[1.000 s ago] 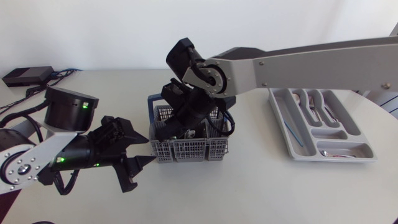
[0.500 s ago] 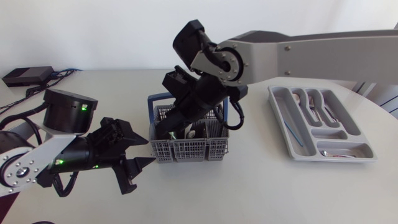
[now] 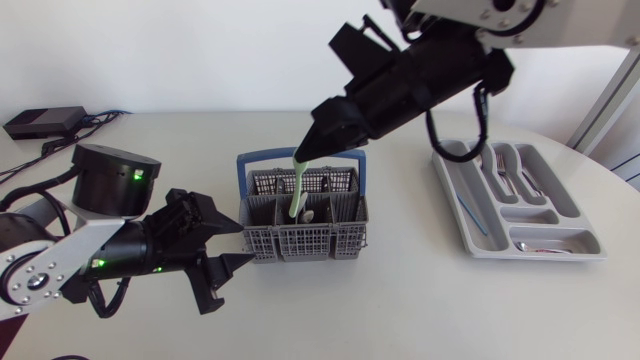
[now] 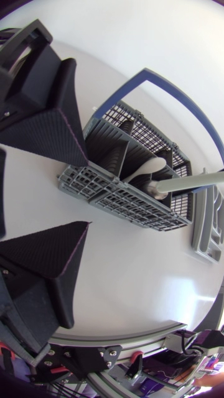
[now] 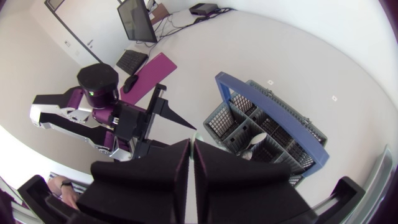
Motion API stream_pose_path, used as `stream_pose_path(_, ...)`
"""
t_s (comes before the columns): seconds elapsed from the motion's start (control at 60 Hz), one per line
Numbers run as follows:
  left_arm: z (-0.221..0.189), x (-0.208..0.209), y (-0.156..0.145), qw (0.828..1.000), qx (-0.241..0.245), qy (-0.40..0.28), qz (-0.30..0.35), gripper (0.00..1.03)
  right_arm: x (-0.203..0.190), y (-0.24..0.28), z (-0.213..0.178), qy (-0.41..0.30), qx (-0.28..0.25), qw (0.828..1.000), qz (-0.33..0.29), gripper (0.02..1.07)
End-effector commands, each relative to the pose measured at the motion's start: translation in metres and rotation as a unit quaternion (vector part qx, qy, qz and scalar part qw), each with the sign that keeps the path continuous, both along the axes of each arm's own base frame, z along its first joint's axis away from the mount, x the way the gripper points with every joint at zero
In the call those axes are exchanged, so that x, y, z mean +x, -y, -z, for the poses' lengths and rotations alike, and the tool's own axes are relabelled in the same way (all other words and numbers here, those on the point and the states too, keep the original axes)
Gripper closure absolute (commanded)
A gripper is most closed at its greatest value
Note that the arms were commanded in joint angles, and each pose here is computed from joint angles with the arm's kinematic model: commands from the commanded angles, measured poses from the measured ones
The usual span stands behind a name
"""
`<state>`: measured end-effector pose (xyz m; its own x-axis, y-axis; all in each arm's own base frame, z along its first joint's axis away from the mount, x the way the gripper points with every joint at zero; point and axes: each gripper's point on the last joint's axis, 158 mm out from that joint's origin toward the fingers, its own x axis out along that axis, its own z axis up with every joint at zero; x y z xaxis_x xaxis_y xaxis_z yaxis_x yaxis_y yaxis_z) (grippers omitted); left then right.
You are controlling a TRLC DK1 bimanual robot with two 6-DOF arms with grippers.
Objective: Sort the cutlery from the basket into the organizer compartments.
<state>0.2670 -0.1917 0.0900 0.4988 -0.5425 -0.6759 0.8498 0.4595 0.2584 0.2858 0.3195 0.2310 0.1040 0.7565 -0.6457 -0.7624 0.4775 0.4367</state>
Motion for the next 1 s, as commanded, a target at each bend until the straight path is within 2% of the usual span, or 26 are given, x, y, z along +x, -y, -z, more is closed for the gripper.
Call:
stream_pose_path(0.0,0.004,-0.007,0.004,1.0,-0.007,-0.008,0.006,0.42,-0.006,0.017,-0.027,0.005,0.02,1.0,0.017,1.01)
stream_pose_path(0.167,0.003,-0.005,0.006,1.0,-0.007,-0.005,0.007,0.42,-0.01,0.06,-0.043,0.022,0.01,0.998,0.057,1.01)
stream_pose_path(0.317,0.003,-0.006,0.009,1.0,-0.005,-0.002,0.012,0.42,-0.009,0.118,-0.025,0.037,-0.052,0.992,0.113,1.01)
stream_pose_path(0.517,-0.001,-0.002,0.012,1.0,0.0,0.004,0.011,0.42,-0.008,0.204,0.013,0.037,-0.139,0.972,0.188,1.01)
stream_pose_path(0.567,-0.001,-0.002,0.015,1.0,0.001,0.003,0.013,0.42,-0.007,0.24,0.029,0.036,-0.174,0.96,0.216,1.01)
stream_pose_path(0.833,-0.001,-0.001,0.018,1.0,0.006,0.005,0.012,0.42,0.002,0.344,0.088,0.016,-0.265,0.919,0.291,1.01)
stream_pose_path(0.983,-0.004,0.002,0.013,1.0,0.006,0.009,0.004,0.42,0.011,0.404,0.122,0.045,-0.341,0.877,0.334,1.01)
